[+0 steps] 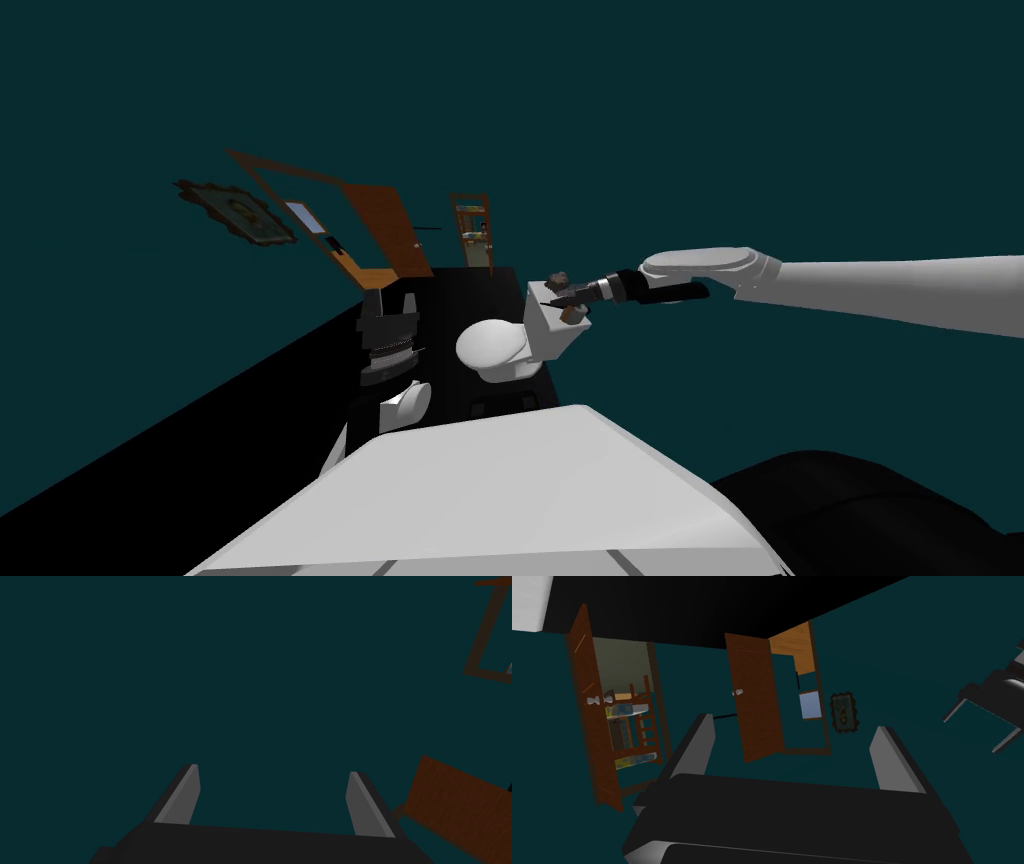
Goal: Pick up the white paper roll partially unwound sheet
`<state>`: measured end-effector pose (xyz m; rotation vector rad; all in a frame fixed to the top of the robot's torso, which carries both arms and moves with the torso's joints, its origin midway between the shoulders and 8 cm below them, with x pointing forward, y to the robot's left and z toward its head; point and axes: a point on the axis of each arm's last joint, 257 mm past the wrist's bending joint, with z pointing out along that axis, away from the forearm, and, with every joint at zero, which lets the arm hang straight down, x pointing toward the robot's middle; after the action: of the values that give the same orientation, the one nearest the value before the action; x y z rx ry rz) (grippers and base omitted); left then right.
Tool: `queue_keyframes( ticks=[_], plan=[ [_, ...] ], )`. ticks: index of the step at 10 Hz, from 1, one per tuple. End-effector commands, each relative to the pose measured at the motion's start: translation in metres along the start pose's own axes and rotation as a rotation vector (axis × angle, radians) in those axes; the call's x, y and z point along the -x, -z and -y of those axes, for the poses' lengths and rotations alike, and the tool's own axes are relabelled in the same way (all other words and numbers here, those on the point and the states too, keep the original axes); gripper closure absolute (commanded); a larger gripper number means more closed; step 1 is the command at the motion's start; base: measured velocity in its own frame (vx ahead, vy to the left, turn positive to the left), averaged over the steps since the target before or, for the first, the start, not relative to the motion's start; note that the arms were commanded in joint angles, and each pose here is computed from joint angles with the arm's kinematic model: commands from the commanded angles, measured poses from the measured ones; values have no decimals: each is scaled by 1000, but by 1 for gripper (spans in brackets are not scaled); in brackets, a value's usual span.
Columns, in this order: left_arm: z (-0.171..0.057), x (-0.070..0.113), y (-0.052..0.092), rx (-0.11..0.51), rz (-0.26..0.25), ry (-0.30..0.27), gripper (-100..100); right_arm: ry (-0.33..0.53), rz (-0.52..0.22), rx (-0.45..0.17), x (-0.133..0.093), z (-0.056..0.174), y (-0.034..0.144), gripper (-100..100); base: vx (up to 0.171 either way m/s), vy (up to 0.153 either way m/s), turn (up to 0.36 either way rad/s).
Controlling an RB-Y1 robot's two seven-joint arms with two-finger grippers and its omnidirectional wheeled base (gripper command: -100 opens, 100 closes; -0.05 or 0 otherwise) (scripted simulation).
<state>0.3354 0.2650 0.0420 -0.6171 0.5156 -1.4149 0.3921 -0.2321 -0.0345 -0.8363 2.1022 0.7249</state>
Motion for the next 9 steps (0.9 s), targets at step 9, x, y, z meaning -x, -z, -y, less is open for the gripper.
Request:
queue_keyframes(
  ticks=[9],
  plan=[
    [0,0,0,0,0,0,0,109,-225,-103,-6,38,-11,-100,20,-10,-55]
  ],
)
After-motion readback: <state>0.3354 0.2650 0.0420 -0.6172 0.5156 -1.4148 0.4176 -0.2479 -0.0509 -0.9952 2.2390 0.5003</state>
